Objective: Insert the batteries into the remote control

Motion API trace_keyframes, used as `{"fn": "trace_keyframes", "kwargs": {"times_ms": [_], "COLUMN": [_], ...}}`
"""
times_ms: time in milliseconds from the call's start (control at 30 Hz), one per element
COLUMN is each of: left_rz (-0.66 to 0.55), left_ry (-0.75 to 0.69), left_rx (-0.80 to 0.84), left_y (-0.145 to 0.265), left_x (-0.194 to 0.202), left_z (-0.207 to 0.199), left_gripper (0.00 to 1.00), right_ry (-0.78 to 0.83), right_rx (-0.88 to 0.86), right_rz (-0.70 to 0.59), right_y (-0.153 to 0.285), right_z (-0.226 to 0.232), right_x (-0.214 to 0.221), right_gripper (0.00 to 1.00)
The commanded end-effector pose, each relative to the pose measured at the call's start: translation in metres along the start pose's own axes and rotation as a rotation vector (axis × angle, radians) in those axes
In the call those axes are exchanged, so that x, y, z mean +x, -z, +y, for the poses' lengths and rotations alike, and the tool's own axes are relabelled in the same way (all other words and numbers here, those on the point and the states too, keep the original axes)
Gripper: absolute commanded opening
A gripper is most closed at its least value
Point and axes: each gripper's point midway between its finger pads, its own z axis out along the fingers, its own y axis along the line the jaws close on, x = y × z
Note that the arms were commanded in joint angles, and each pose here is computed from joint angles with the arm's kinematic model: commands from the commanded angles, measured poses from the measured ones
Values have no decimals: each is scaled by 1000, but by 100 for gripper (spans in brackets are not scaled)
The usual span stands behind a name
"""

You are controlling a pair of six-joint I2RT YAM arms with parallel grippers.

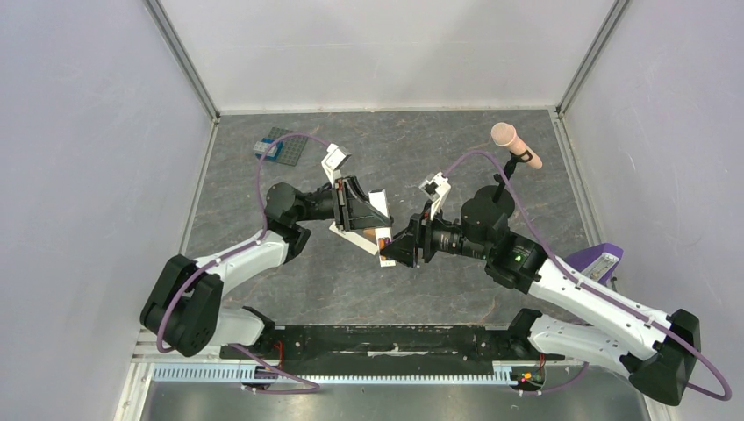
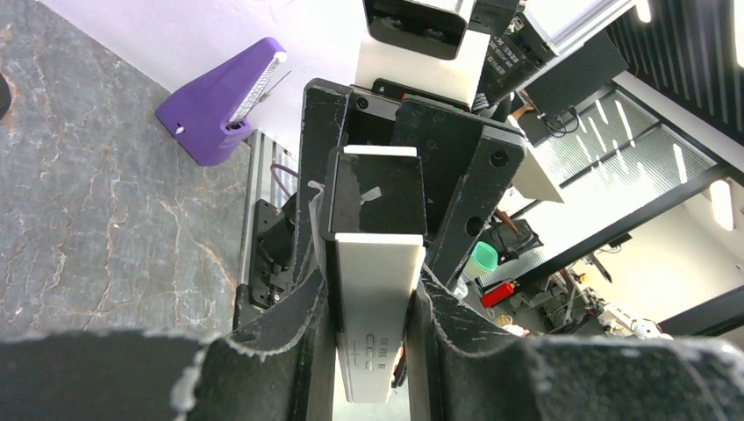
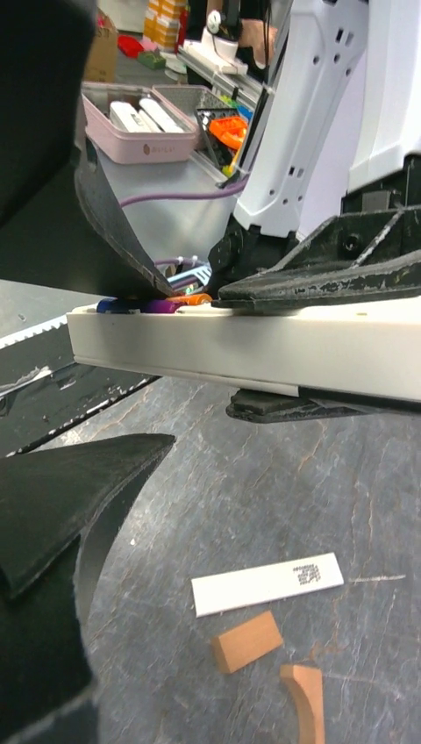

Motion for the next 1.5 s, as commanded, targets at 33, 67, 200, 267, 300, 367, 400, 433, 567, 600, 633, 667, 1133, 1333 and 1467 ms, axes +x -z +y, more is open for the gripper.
{"fn": "trace_keyframes", "kwargs": {"times_ms": [33, 67, 200, 267, 300, 367, 400, 433, 567, 600, 633, 667, 1133, 1333, 1467], "left_rz": [3, 4, 4, 5, 4, 4, 3, 4, -1, -5, -8, -12, -41, -93, -174], "left_ry": [-71, -70, -66, -64, -63, -62, -60, -57, -52, -50, -47, -45, -25, 28, 84], "left_rx": [87, 87, 86, 85, 83, 83, 80, 78, 67, 61, 51, 39, -77, -225, -335], "left_y": [-3, -3, -3, -3, -3, -3, -3, -3, -4, -4, -4, -4, -4, 2, 18], "left_x": [-11, -10, -10, -10, -10, -11, -11, -10, -11, -12, -12, -12, -16, -20, -27], "left_z": [-30, -29, -29, -29, -29, -29, -28, -28, -25, -23, -21, -19, 1, 29, 53], "left_gripper": [2, 2, 2, 2, 2, 2, 2, 2, 2, 2, 2, 2, 2, 2, 2], "right_ry": [11, 8, 3, 1, 0, 0, -1, -2, -7, -10, -14, -18, -40, -77, -81], "right_rx": [-38, -37, -37, -37, -37, -38, -36, -37, -32, -32, -30, -29, -25, 34, 91], "right_rz": [-53, -49, -44, -40, -39, -37, -36, -38, -42, -45, -50, -54, -75, -161, -261], "right_y": [-1, -2, -3, -4, -4, -4, -5, -5, -5, -5, -4, -4, -4, 2, 11], "right_z": [7, 7, 7, 6, 6, 6, 6, 6, 6, 7, 7, 8, 9, 2, -6], "right_x": [-12, -12, -11, -10, -10, -10, -10, -11, -13, -14, -16, -17, -22, -38, -54], "right_gripper": [51, 48, 32, 23, 20, 15, 13, 13, 24, 31, 38, 43, 58, 78, 82]}}
